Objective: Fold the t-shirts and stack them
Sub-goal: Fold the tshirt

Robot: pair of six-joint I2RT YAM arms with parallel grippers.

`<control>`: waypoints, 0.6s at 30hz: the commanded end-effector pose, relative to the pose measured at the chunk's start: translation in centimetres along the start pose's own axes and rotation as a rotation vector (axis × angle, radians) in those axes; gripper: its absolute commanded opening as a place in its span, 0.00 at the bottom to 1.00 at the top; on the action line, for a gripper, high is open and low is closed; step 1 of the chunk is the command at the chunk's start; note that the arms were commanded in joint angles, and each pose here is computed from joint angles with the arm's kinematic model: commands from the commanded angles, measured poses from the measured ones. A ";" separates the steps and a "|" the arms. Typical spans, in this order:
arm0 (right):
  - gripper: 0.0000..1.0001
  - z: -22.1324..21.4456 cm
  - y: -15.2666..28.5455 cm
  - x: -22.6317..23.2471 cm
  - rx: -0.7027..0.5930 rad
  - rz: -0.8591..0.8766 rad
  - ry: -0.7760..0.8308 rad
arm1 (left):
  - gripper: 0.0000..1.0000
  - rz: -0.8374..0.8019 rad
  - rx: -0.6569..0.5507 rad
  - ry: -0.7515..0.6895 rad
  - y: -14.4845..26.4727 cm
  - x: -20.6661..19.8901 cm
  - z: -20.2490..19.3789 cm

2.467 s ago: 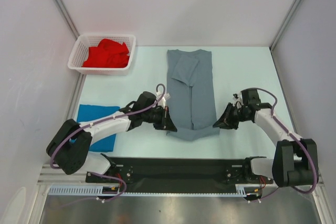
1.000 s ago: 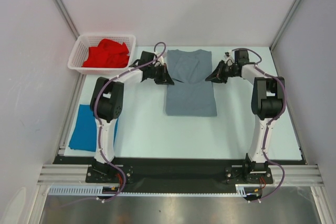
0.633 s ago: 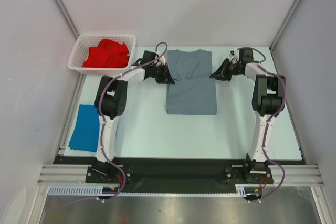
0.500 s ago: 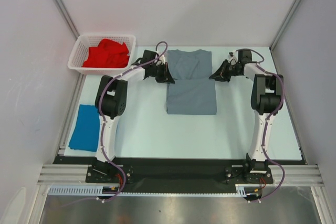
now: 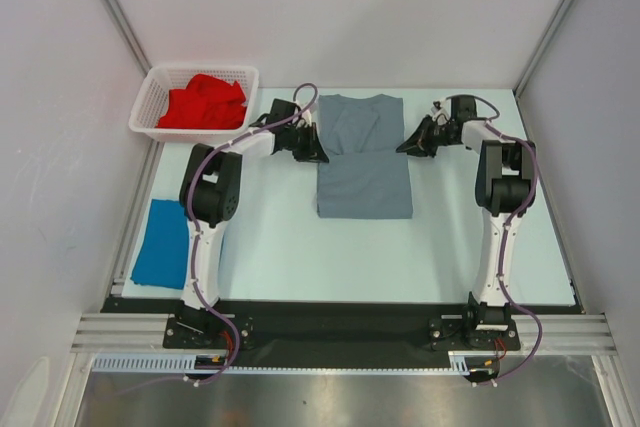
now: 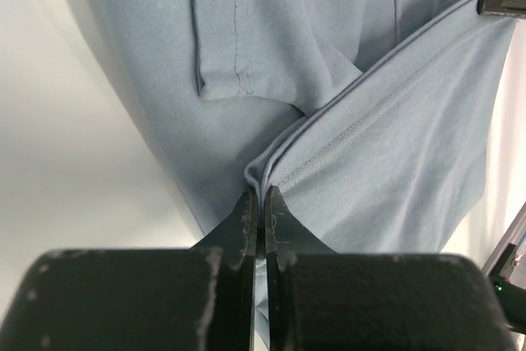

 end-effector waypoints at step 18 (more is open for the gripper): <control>0.52 2.6 3.1 2.6 -0.035 -0.261 0.044 | 0.59 0.157 -0.174 -0.158 7.8 -3.4 4.8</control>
Point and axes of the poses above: each gripper's point midway between its finger pads, its own y axis back along the fingers, its own x axis along the line the jaws close on, z = x × y, the point moved 9 cm from there along y, back along the fingers, and after that the axes turned 4 degrees about -y, right-handed, at the moved point
